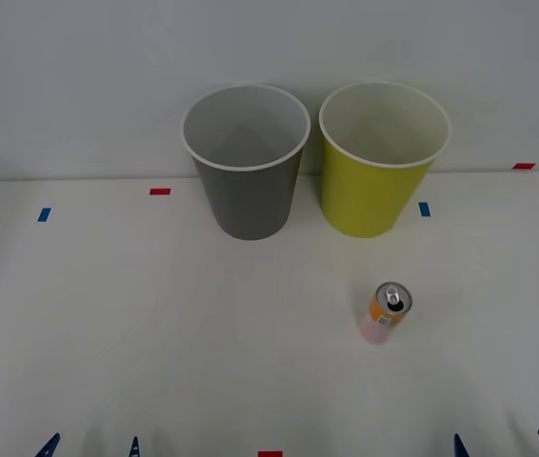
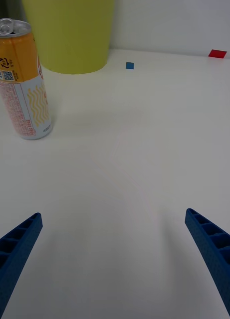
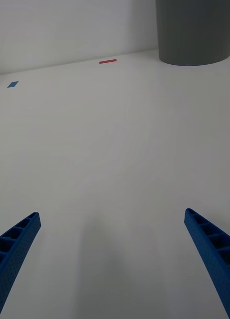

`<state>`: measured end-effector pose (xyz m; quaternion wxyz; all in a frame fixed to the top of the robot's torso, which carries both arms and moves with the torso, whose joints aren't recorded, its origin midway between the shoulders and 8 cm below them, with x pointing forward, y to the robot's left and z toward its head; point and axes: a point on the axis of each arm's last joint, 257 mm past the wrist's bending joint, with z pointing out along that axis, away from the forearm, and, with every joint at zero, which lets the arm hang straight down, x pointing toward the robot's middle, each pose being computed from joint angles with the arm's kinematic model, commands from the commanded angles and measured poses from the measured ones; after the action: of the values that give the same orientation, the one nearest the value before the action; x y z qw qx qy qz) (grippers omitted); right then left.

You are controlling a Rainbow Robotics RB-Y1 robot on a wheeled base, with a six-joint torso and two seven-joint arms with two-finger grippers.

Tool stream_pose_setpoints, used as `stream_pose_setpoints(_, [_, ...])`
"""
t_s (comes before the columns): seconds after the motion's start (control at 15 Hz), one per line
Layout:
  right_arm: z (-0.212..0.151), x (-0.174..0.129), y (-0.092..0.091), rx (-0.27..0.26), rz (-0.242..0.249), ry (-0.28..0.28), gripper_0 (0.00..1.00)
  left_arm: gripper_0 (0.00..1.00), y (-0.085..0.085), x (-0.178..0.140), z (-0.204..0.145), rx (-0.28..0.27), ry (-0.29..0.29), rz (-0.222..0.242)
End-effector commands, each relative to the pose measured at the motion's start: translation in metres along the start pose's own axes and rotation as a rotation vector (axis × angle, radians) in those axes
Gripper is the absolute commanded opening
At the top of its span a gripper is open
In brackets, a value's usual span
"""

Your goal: Put cans in the gray bin and PET bottles in the light green bin.

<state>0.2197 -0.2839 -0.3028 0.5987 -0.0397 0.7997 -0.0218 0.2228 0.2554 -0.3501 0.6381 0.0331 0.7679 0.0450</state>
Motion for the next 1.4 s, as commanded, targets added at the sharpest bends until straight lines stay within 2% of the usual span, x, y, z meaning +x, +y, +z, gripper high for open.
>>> stream_pose_setpoints(0.07, [0.0000,0.0000,0.0000,0.000,0.000,0.000,1.00,1.00,0.0000,0.0000,0.0000,0.000,0.000,0.000])
stream_pose_setpoints(1.4, [0.0000,0.0000,0.0000,0.000,0.000,0.000,1.00,1.00,0.0000,0.0000,0.0000,0.000,0.000,0.000])
